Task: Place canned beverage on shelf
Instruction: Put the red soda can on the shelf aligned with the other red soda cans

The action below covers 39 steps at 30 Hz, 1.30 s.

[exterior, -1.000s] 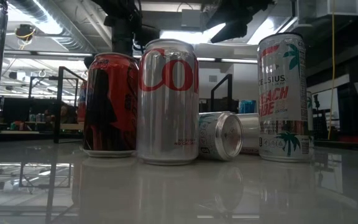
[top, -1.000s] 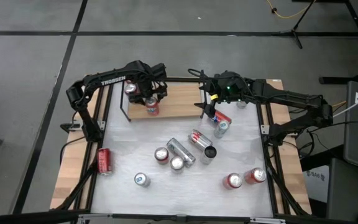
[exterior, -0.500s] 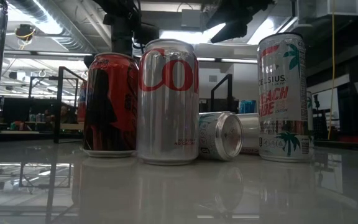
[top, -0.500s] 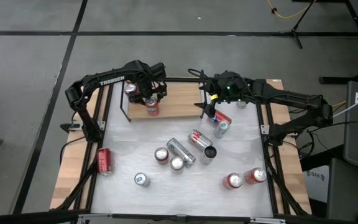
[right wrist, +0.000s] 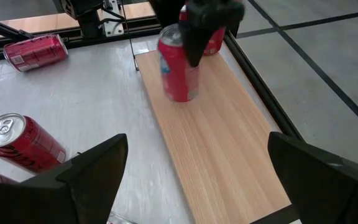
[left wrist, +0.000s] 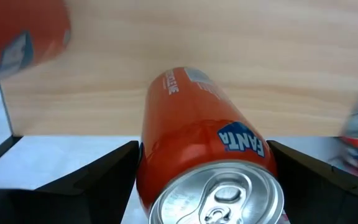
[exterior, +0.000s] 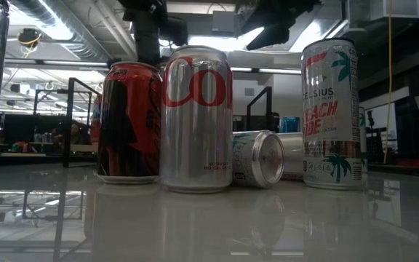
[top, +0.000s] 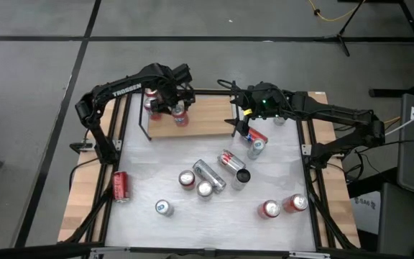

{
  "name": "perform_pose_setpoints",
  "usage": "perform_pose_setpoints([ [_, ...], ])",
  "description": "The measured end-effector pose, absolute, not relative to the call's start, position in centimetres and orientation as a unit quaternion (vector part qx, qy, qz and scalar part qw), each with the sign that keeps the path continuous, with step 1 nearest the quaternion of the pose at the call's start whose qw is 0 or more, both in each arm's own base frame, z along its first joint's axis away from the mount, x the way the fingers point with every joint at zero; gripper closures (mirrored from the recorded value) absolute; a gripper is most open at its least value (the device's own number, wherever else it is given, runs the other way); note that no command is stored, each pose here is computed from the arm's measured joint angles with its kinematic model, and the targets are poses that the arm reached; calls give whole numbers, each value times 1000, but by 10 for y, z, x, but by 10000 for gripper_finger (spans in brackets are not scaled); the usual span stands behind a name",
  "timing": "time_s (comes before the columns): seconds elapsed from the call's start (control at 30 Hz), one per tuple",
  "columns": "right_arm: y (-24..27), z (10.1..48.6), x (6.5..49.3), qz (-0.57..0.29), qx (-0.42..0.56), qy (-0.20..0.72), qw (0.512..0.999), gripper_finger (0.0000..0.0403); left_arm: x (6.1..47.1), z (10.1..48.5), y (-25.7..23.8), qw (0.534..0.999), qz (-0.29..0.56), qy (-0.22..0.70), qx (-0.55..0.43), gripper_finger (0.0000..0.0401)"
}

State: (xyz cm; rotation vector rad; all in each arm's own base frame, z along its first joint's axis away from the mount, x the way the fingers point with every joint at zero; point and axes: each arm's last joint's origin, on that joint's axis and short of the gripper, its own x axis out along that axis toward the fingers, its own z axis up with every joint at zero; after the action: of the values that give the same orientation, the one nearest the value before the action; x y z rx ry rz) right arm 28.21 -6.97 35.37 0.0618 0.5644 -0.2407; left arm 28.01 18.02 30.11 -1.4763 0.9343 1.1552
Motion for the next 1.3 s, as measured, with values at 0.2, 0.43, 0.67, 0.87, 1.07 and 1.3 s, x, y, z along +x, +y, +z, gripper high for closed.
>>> perform_pose_setpoints([
  [0.2,-70,354,282,-119,30,278,953,24,281,308,181,515,485,377,-598,71],
  [0.43,-70,354,282,-119,30,278,953,24,281,308,181,517,491,375,-592,71],
  [0.67,-70,354,282,-119,30,278,953,24,283,307,180,524,506,373,-575,71],
  [0.87,-70,354,282,-119,30,278,953,24,286,305,177,526,509,377,-567,71],
  [1.07,-70,354,282,-118,30,278,953,24,292,296,177,521,511,389,-563,71],
  [1.3,-70,354,282,-118,30,278,953,24,302,279,180,516,506,418,-551,71],
])
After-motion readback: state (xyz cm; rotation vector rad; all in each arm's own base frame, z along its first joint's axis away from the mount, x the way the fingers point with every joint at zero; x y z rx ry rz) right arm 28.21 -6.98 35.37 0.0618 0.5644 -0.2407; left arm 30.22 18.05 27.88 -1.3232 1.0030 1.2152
